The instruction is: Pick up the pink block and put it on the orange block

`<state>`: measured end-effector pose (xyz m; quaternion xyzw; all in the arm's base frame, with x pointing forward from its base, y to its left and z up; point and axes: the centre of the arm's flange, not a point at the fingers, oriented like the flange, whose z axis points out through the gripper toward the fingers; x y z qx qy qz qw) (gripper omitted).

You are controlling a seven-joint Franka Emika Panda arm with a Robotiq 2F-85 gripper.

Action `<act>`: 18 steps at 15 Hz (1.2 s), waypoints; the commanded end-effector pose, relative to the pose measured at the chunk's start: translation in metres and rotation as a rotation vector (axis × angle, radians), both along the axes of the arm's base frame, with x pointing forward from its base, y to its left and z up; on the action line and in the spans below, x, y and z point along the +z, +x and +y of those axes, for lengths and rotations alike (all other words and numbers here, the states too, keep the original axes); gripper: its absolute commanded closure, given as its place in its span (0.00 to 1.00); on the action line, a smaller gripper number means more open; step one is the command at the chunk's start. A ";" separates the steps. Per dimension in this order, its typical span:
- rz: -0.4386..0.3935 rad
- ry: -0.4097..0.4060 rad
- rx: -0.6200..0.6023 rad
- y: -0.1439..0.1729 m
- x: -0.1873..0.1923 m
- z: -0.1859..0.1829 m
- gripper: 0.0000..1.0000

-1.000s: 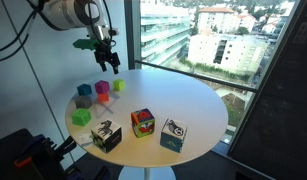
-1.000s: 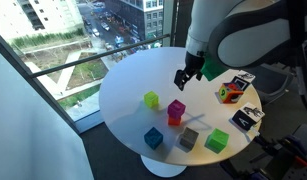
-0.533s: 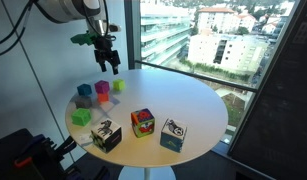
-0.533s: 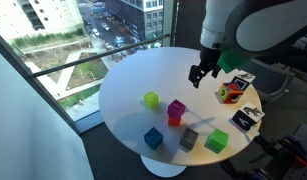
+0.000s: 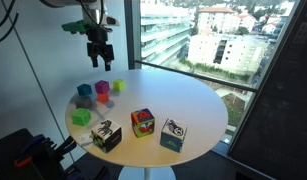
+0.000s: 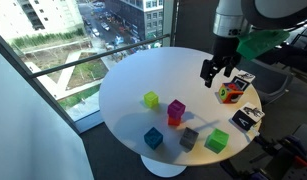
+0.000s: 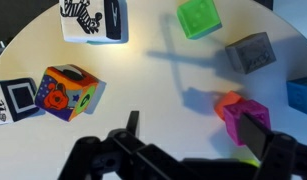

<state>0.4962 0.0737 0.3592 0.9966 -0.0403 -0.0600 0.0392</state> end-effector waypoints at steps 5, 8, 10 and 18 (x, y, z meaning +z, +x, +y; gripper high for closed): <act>0.025 0.066 0.029 -0.022 0.052 -0.011 0.00; 0.012 0.059 0.025 -0.027 0.070 -0.012 0.00; -0.007 0.058 0.022 -0.031 0.082 -0.013 0.00; -0.104 0.117 0.051 -0.039 0.114 -0.010 0.00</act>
